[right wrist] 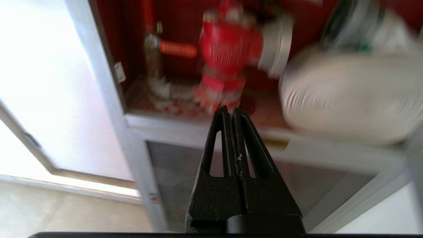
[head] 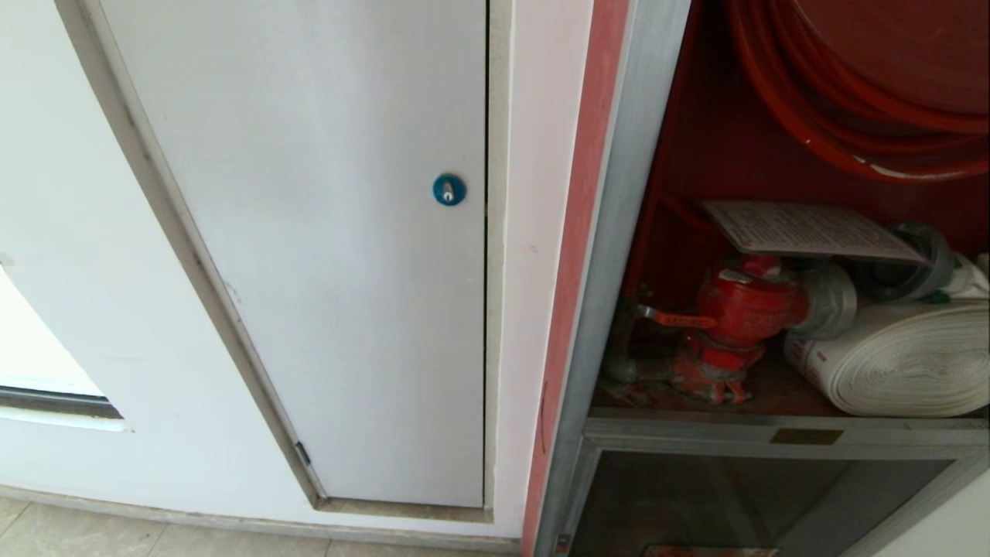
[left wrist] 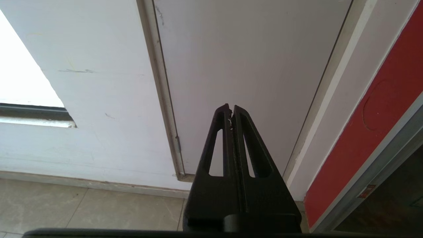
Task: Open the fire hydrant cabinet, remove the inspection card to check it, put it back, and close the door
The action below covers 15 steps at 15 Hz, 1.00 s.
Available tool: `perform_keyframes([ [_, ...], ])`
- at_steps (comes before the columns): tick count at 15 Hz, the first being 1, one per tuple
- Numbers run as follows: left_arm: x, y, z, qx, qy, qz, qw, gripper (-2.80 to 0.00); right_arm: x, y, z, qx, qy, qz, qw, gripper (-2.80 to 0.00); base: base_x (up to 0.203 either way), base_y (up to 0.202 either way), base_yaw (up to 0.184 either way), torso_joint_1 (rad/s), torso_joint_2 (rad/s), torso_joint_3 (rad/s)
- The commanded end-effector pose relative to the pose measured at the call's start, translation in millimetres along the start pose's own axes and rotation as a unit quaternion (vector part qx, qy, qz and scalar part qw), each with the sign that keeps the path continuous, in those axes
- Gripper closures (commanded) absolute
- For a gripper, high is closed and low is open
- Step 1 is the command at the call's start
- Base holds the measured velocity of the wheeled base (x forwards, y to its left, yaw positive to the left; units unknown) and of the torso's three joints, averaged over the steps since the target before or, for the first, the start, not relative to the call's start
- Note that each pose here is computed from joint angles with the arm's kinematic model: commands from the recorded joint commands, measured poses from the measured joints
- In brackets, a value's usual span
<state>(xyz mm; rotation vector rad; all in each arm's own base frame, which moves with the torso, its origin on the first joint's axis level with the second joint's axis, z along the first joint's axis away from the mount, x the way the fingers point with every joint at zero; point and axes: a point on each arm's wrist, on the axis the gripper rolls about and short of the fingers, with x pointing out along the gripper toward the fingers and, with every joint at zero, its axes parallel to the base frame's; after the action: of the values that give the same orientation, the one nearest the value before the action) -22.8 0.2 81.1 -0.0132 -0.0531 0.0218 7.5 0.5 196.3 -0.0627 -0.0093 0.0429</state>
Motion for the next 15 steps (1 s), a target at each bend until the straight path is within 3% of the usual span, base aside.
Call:
perform_keyframes([
  [1, 1.2, 0.1, -5.1, 0.0, 0.009, 0.001, 1.0, 0.0, 36.6, -2.0, 26.8, -0.024, 0.041, 0.005, 0.999, 0.0, 0.0, 0.0, 0.0, 0.0, 0.0, 0.0],
  [4, 1.2, 0.1, -5.1, 0.0, 0.009, 0.001, 1.0, 0.0, 67.3, -6.9, 69.6, -0.107, 0.044, -0.005, 0.993, 0.0, 0.0, 0.0, 0.0, 0.0, 0.0, 0.0],
  [7, 1.2, 0.1, -5.1, 0.0, 0.009, 0.001, 1.0, 0.0, 82.5, -10.6, 92.7, -0.183, 0.1, 0.003, 0.978, 0.0, 0.0, 0.0, 0.0, 0.0, 0.0, 0.0],
  [11, 1.2, 0.0, -5.1, 0.0, 0.009, 0.001, 1.0, 0.0, 102.9, -26.6, 94.3, -0.315, 0.181, -0.019, 0.932, 0.0, 0.0, 0.0, 0.0, 0.0, 0.0, 0.0],
  [12, 1.2, 0.1, -5.1, 0.0, 0.009, 0.001, 1.0, 0.0, 105.8, -31.7, 94.4, -0.349, 0.192, -0.028, 0.917, 0.0, 0.0, 0.0, 0.0, 0.0, 0.0, 0.0],
  [14, 1.2, 0.0, -5.1, 0.0, 0.008, 0.001, 1.0, 0.0, 112.2, -44.4, 94.0, -0.427, 0.217, -0.047, 0.877, 0.0, 0.0, 0.0, 0.0, 0.0, 0.0, 0.0],
  [15, 1.2, 0.1, -5.1, 0.0, 0.009, 0.001, 1.0, 0.0, 114.0, -46.2, 94.7, -0.454, 0.218, -0.047, 0.863, 0.0, 0.0, 0.0, 0.0, 0.0, 0.0, 0.0],
])
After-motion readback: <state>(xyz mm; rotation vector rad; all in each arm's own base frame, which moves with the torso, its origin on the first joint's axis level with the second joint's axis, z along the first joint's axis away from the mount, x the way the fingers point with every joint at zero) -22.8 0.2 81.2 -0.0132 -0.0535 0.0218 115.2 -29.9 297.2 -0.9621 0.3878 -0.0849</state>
